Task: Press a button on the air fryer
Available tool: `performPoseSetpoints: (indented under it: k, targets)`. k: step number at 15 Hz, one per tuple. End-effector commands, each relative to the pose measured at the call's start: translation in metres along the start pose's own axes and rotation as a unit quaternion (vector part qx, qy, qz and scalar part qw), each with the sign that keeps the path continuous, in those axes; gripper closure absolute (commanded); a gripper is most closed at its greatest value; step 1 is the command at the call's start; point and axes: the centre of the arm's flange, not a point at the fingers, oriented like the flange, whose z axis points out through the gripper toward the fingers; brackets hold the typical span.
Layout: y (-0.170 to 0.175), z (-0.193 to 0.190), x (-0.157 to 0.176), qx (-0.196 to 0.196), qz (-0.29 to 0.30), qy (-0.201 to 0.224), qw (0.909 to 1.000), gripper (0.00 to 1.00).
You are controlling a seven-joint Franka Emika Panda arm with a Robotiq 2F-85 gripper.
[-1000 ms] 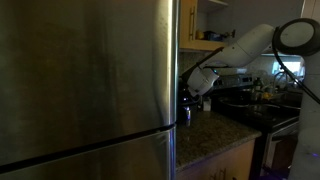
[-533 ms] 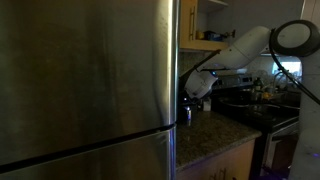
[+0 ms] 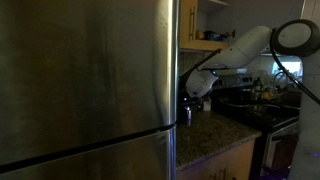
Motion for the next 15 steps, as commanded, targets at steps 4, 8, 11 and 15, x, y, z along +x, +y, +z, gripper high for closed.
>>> performPoseSetpoints:
  k: [4,8,11,15]
  targets:
    - [-0.024,0.004,-0.003,0.038,-0.042,-0.067,0.9962,0.0]
    - [-0.025,-0.015,0.0,0.047,-0.052,-0.096,0.9929,0.0]
    - [-0.034,-0.042,0.002,0.016,-0.022,-0.003,0.9996,0.0]
    - [-0.123,-0.089,0.02,0.099,0.038,0.07,0.9918,0.0]
